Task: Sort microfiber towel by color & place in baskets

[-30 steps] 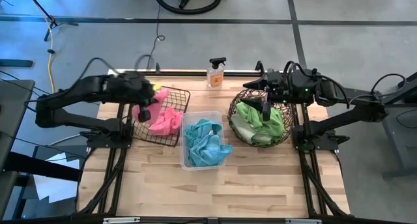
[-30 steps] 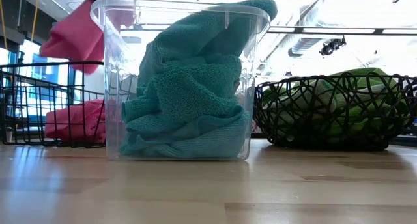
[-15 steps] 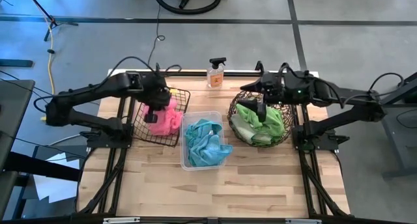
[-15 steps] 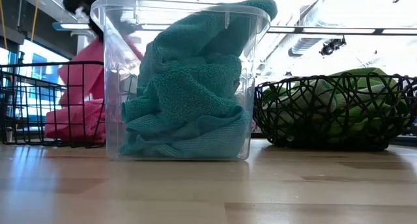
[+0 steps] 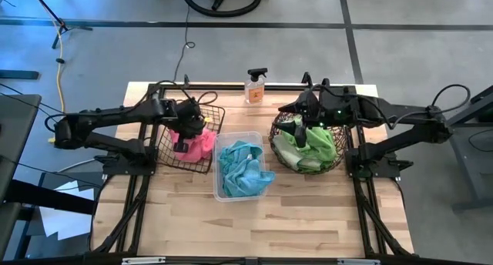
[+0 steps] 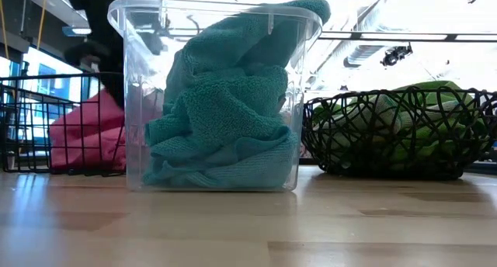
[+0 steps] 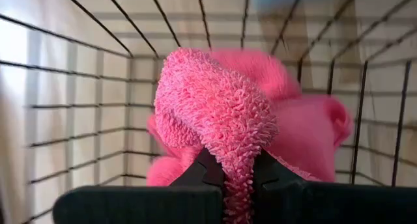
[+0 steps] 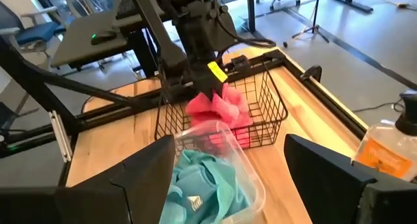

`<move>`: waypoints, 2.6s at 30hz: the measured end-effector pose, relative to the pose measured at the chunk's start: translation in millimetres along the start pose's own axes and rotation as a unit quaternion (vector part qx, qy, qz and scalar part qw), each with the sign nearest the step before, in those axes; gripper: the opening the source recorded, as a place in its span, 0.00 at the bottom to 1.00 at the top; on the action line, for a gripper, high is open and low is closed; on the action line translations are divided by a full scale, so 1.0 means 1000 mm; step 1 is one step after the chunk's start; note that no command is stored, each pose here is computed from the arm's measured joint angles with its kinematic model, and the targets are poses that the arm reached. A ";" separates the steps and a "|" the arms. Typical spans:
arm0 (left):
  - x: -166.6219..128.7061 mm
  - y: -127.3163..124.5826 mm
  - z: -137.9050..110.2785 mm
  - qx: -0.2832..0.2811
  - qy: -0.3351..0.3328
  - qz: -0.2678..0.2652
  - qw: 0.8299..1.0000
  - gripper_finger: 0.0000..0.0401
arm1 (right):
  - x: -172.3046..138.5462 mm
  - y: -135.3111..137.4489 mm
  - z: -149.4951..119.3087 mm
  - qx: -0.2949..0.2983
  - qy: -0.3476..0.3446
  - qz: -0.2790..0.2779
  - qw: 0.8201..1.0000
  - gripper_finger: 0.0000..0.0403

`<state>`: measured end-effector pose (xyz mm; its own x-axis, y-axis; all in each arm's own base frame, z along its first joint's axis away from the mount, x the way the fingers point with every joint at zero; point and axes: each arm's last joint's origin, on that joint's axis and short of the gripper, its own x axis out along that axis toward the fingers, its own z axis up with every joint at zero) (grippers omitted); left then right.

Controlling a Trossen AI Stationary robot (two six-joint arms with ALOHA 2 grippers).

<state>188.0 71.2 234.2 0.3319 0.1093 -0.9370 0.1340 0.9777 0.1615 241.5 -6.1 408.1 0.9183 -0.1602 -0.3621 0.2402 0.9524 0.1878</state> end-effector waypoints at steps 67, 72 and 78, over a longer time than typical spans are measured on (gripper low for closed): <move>0.057 0.011 0.017 -0.061 0.190 -0.103 0.974 0.65 | 0.005 -0.001 -0.005 -0.005 0.022 -0.020 1.000 0.71; 0.033 0.012 0.020 -0.051 0.167 -0.089 0.981 0.65 | 0.005 -0.001 -0.005 -0.005 0.022 -0.020 1.000 0.71; -0.005 0.014 0.025 -0.060 0.094 -0.050 0.992 0.65 | 0.005 -0.001 -0.005 -0.005 0.022 -0.020 1.000 0.71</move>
<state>211.3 80.4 248.9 0.1408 0.0309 -0.9896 0.0414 0.9985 0.0371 244.2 -6.9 401.4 0.8930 -0.1867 -0.4094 0.2728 0.9483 0.1625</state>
